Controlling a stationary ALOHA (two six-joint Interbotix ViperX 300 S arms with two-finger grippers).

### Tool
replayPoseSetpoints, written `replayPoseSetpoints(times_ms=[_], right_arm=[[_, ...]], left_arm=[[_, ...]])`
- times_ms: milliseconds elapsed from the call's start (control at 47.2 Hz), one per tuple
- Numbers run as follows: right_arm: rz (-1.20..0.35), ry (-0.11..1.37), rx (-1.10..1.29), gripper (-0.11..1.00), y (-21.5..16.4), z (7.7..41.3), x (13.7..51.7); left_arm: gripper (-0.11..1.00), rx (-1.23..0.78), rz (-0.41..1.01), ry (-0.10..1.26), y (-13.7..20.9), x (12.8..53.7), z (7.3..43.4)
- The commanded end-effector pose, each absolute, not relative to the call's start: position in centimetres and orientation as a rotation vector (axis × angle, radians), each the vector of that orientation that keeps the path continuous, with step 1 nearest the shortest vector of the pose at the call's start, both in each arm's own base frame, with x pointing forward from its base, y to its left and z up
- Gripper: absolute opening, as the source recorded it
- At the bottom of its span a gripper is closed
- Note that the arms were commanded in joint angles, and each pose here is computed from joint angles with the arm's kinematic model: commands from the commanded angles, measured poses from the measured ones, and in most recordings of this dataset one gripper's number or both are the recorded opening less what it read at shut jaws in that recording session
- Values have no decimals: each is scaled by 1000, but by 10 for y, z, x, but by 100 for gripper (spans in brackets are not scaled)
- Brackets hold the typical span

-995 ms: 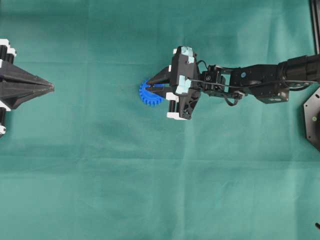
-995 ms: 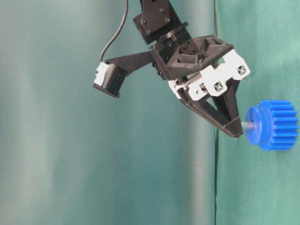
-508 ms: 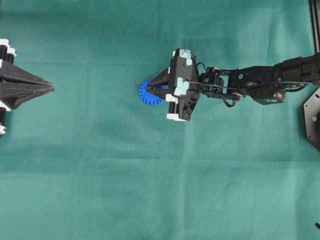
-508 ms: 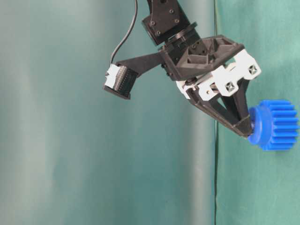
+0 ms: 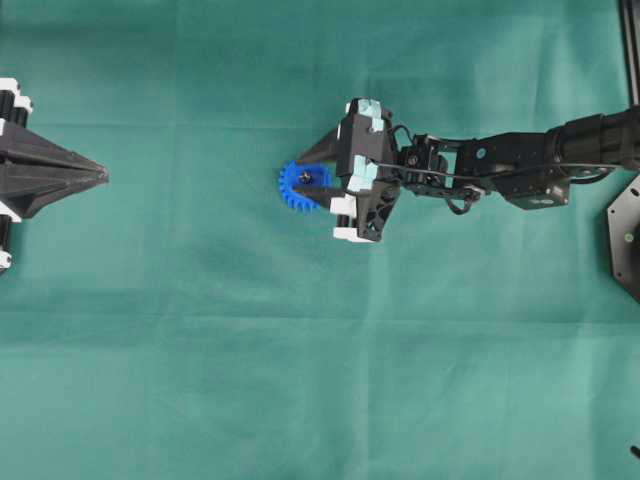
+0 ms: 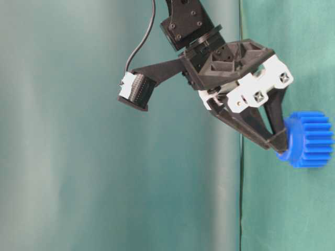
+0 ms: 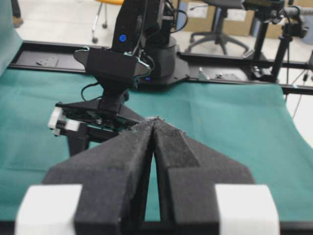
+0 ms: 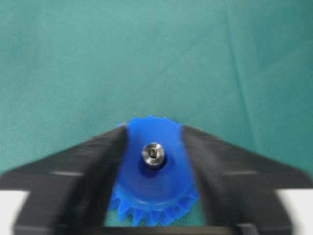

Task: Insert the shaft placed at a random location into the center hole of the small gear at another random location.
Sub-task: 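Open the right gripper and raise it away from the gear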

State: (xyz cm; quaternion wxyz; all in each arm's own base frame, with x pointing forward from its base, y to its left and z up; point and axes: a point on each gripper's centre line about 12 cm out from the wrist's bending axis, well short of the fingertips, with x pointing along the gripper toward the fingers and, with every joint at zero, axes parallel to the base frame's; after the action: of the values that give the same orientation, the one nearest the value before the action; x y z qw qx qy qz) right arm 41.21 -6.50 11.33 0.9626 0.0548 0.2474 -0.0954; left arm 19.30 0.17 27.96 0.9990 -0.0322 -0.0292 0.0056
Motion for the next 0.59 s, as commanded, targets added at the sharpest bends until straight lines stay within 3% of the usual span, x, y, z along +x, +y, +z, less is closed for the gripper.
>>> replayPoseSetpoints(times_ms=[0,42,275,571], right_arm=[[-193,467,113,82,-65,123,416],[-193,464,112,88,-65,124,416],[-192,433,111,83,-65,138,417],[-179,375,109,83,-59,183,400]], left_arm=[[0,-68,11,-68,2,194,283],[0,-69,12,-68,2,194,283],[0,-69,12,-68,2,194,283],[0,-69,12,-71,2,194,284]])
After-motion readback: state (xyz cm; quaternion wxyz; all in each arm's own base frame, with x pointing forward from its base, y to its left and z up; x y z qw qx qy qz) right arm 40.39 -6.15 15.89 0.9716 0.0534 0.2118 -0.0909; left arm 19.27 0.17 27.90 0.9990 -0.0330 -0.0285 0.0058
